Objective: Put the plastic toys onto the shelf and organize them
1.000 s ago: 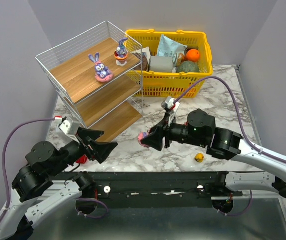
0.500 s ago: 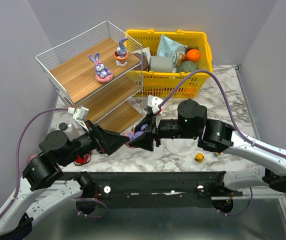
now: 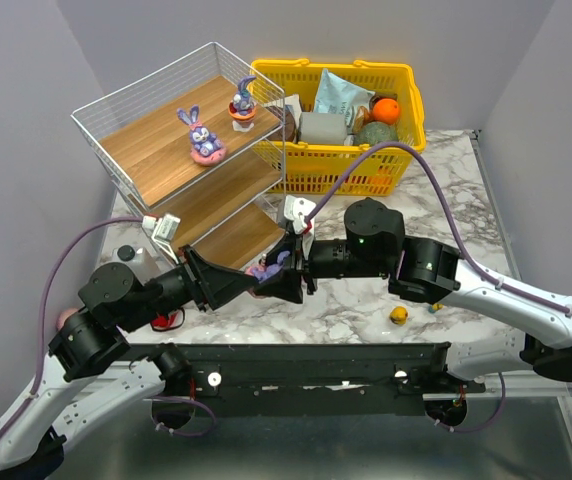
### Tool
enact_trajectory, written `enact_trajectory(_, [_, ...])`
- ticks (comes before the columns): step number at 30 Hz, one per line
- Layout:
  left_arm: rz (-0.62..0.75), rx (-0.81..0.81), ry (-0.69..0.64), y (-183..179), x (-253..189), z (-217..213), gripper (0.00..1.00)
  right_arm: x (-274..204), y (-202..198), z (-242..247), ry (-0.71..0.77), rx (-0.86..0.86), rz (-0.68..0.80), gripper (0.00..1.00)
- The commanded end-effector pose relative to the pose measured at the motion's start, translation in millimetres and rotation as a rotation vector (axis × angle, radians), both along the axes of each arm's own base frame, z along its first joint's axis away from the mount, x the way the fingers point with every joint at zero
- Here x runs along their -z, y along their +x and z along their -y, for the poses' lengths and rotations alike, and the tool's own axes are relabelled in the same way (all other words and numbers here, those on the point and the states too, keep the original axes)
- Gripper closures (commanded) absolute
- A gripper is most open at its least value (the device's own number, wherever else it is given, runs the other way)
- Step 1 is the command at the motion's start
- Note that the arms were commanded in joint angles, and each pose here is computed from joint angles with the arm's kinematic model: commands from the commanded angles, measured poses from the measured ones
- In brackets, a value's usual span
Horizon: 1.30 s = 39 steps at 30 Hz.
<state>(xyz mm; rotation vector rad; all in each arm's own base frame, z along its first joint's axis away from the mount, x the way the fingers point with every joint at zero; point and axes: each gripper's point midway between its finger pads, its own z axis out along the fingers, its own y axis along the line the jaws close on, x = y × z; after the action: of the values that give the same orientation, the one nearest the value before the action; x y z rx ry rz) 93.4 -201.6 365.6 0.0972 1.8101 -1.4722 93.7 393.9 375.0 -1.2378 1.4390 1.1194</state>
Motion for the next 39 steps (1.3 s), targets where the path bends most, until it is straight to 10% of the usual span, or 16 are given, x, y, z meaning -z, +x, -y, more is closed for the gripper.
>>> enact_trajectory(1, [-0.031,0.017,-0.004,-1,7,4,0.63,-30,-9,-3,0.074,-0.043,0.038,0.99])
enact_trajectory(9, [-0.038,0.031,-0.023,-2,4,6,0.99,-29,-7,-9,0.064,-0.038,0.089,0.99])
enact_trajectory(19, [-0.006,-0.037,-0.039,5,-6,-3,1.00,-37,14,1,0.097,0.125,0.049,0.97])
enact_trajectory(23, [0.021,-0.061,-0.080,4,-19,-9,1.00,-43,20,10,0.142,0.186,0.029,0.78])
enact_trajectory(27, [0.029,-0.074,-0.099,5,-27,-12,1.00,-42,26,17,0.169,0.246,-0.011,0.38])
enact_trajectory(39, [0.029,-0.060,-0.109,3,-30,-10,1.00,-58,28,35,0.237,0.279,0.036,0.10])
